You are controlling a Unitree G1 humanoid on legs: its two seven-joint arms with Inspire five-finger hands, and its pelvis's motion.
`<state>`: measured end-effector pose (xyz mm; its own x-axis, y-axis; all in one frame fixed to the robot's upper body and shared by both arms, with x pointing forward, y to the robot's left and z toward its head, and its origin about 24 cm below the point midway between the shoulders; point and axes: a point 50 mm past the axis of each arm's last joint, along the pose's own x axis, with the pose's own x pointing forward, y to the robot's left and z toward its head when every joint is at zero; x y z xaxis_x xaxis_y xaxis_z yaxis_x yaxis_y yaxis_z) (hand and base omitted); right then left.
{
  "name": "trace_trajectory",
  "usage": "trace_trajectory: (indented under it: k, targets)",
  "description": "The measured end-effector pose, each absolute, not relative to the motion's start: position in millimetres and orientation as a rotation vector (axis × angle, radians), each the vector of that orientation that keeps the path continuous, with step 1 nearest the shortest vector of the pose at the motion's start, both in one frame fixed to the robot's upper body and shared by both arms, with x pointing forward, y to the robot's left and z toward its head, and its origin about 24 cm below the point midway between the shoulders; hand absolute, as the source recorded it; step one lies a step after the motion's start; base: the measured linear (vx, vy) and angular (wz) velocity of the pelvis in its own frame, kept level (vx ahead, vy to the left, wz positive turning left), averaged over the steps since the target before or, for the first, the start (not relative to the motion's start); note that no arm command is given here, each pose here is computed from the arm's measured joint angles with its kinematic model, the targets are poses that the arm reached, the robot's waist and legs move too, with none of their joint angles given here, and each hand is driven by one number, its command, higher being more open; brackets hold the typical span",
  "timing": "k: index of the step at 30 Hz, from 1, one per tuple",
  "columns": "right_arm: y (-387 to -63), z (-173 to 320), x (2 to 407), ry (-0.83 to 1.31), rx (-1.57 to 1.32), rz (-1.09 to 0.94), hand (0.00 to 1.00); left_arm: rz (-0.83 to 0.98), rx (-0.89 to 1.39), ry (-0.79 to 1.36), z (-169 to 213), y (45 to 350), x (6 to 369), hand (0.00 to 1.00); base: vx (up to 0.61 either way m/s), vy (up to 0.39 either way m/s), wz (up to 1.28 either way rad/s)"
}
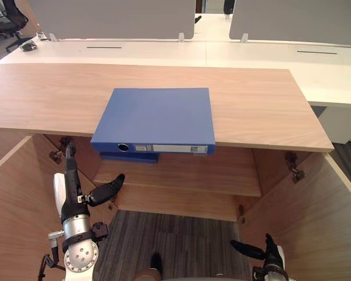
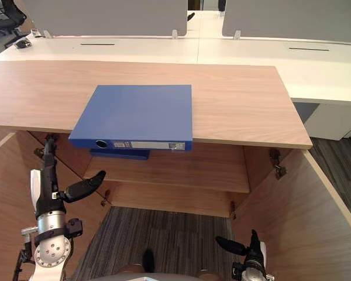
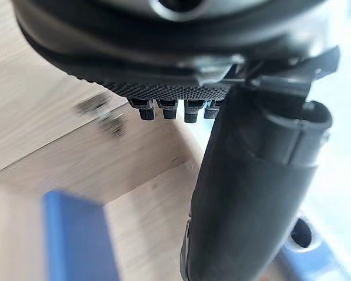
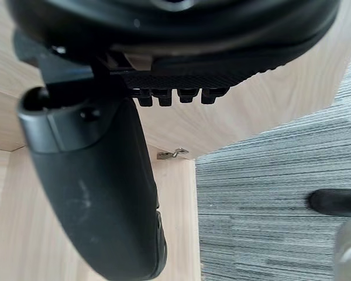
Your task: Walk over to the cabinet, pick up the folder, carry it to the office cabinet, place the folder inside the office cabinet, then close the office cabinet door
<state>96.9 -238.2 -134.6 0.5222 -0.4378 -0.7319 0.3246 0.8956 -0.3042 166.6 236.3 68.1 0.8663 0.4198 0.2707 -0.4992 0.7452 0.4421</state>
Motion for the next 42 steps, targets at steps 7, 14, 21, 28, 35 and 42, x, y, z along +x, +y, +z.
trace_trajectory:
  k: [7,14,21,28,35,42]
  targets:
    - [-236,-138,92,0.941,-0.152,-0.443,1.0,0.493,0.717,-0.298,94,231,171,1.0,0.0,0.0,0.0]
    - [-234,-140,89,0.958,-0.162,-0.43,1.0,0.354,0.868,-0.384,104,219,183,1.0,-0.01,-0.027,-0.11]
    - [-238,-140,86,0.963,-0.171,-0.431,1.0,0.181,1.039,-0.481,115,202,200,0.0,0.0,-0.023,-0.12]
    - [-238,-140,87,0.96,-0.172,-0.418,1.0,0.157,1.253,-0.441,108,212,220,0.0,-0.01,-0.007,-0.02]
    - [-235,-139,92,0.95,-0.165,-0.384,1.0,0.205,1.293,-0.524,126,215,226,0.0,-0.01,-0.005,-0.04]
    - [-237,-135,97,0.924,-0.165,-0.392,1.0,0.18,1.26,-0.558,133,209,223,0.0,-0.02,-0.005,-0.08]
